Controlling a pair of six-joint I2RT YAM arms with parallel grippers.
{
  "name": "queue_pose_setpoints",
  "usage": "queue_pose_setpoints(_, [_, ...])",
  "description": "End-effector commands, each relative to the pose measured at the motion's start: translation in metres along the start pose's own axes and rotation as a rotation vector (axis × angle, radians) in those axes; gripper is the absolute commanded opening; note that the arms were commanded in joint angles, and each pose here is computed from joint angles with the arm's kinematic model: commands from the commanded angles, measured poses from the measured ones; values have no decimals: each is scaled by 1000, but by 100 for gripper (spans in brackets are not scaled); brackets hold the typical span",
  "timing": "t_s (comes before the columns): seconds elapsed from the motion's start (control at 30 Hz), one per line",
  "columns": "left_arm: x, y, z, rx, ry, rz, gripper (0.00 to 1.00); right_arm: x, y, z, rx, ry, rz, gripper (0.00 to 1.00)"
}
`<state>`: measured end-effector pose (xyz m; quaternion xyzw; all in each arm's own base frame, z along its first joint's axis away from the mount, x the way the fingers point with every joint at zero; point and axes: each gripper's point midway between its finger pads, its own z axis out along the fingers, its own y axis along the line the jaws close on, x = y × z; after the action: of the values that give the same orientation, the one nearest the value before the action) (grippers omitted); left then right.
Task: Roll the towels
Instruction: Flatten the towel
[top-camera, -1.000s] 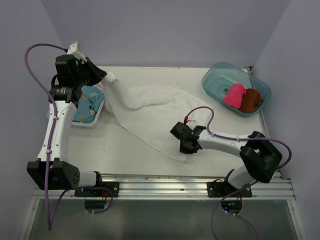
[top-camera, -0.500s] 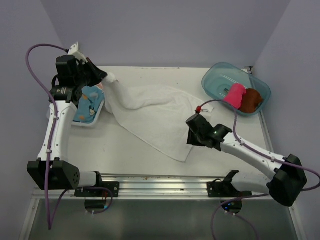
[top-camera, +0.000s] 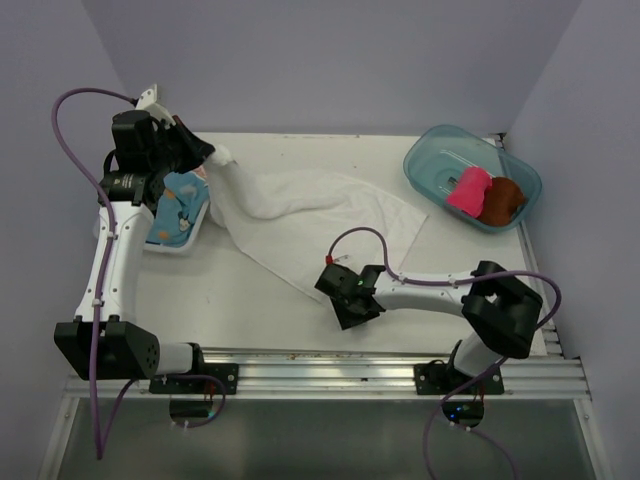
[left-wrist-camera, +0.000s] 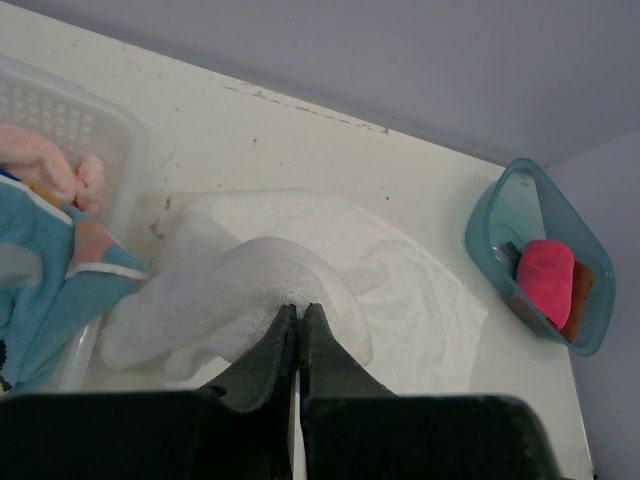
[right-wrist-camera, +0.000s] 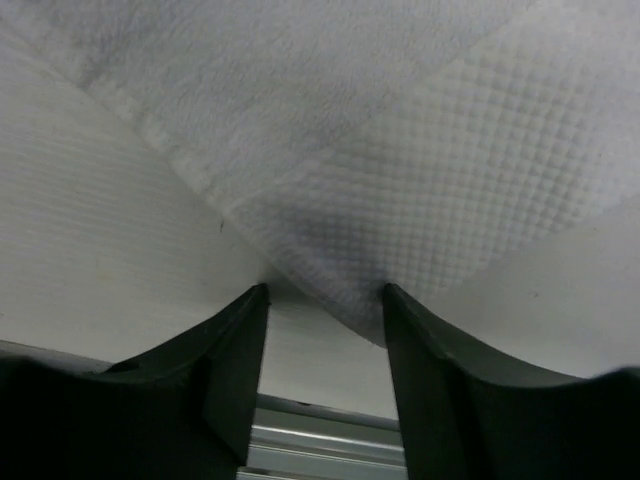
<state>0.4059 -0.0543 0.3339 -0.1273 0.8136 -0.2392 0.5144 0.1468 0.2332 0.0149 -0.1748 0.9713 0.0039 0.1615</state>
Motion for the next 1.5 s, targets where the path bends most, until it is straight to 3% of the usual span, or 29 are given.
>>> queue_pose_setpoints(0.0, [-8, -3, 0, 22, -24, 28, 0, -24, 2, 2, 28, -80, 1, 47])
queue_pose_setpoints(0.07, [-8, -2, -1, 18, -21, 32, 0, -25, -8, 3, 84, -86, 18, 36])
queue_pose_setpoints(0.17, [-7, -2, -1, 17, -18, 34, 0, -35, -33, -1, 152, -124, 73, 5])
queue_pose_setpoints(0.2, [-7, -2, -1, 18, -18, 34, 0, -37, -40, -3, 161, -132, 90, 0])
queue_pose_setpoints(0.37, [0, 0, 5, 25, 7, 27, 0, -63, -103, -30, 224, -219, 248, 0])
queue_pose_setpoints(0.57, [15, -8, 28, 116, 78, -17, 0, -125, -208, -116, 319, -459, 486, 0])
queue_pose_setpoints(0.73, [-24, -44, 38, 236, 62, -24, 0, -161, -287, -204, 437, -622, 627, 0])
queue_pose_setpoints(0.87, [-61, -72, 1, 276, -54, 38, 0, -141, -320, -241, 508, -700, 742, 0])
queue_pose_setpoints(0.93, [-55, -72, -8, 278, -54, 42, 0, -118, -325, -236, 540, -680, 783, 0])
queue_pose_setpoints(1.03, [-9, -53, -21, 244, 7, 2, 0, -76, -321, -217, 573, -639, 845, 0])
queue_pose_setpoints(1.07, [26, -35, -26, 212, 55, -23, 8, -65, -318, -209, 575, -617, 858, 0])
queue_pose_setpoints(1.1, [44, -22, -27, 173, 75, -31, 24, -41, -307, -189, 549, -568, 889, 0])
queue_pose_setpoints(1.13, [84, 3, -24, 109, 146, -62, 61, -31, -301, -178, 527, -539, 901, 0])
queue_pose_setpoints(1.2, [109, 30, -33, 0, 165, -67, 80, -3, -283, -147, 473, -457, 944, 22])
queue_pose_setpoints(1.23, [121, 41, -34, -38, 186, -71, 85, -8, -274, -148, 430, -470, 943, 33])
queue_pose_setpoints(1.27, [131, 51, -35, -72, 208, -73, 86, -13, -271, -149, 397, -486, 960, 50])
queue_pose_setpoints(1.33, [132, 63, -36, -138, 220, -52, 85, -27, -270, -159, 373, -496, 979, 60])
queue_pose_setpoints(1.47, [125, 66, -30, -161, 229, -26, 75, -50, -268, -166, 325, -509, 961, 61])
